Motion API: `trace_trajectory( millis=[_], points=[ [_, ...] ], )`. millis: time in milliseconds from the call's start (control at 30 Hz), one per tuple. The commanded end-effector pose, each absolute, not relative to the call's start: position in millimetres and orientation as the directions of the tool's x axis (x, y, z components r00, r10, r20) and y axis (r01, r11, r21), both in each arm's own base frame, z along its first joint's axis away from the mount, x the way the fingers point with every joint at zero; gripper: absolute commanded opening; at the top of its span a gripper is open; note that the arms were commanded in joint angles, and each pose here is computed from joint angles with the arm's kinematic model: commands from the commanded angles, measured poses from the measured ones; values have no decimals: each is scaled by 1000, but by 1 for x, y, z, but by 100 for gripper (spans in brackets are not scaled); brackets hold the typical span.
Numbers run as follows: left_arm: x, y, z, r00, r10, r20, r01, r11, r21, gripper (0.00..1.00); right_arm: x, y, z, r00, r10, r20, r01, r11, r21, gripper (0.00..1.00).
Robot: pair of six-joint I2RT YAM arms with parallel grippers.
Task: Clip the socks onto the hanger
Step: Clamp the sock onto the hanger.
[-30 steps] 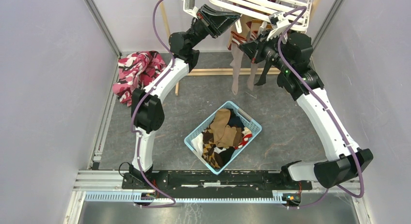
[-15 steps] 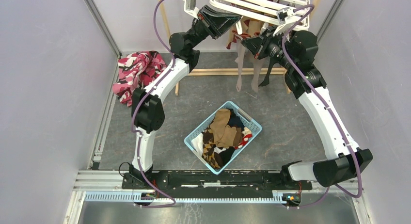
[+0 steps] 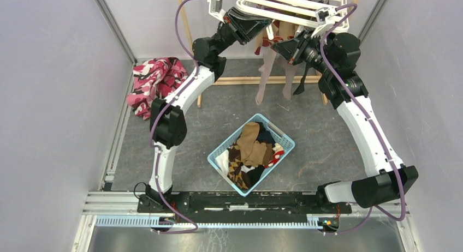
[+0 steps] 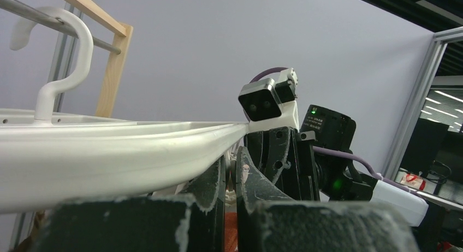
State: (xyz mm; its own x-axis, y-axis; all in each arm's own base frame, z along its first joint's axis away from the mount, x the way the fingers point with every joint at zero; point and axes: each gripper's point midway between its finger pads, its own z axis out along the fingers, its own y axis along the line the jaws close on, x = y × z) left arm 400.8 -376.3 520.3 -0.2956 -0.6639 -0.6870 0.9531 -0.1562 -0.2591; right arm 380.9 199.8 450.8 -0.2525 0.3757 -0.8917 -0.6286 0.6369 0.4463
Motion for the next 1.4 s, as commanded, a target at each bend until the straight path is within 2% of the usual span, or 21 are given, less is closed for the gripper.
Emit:
trace_trajectory(
  millis=[0, 500, 933, 1367],
  points=[
    [383, -367, 537, -285, -675, -681, 958, -208, -195, 6, 386, 194, 459, -242, 419, -875, -620, 627, 472, 0],
    [380, -363, 537, -262, -688, -677, 964, -213, -158, 6, 381, 190, 437, -343, 470, -813, -575, 579, 578, 0],
    [377, -364, 534, -241, -685, -687, 969, -211, -130, 6, 376, 191, 456, -360, 535, -764, -599, 495, 629, 0],
    [372, -362, 536, -244, -690, -682, 967, -229, -114, 6, 384, 185, 449, -399, 588, -704, -537, 472, 699, 0]
  ],
)
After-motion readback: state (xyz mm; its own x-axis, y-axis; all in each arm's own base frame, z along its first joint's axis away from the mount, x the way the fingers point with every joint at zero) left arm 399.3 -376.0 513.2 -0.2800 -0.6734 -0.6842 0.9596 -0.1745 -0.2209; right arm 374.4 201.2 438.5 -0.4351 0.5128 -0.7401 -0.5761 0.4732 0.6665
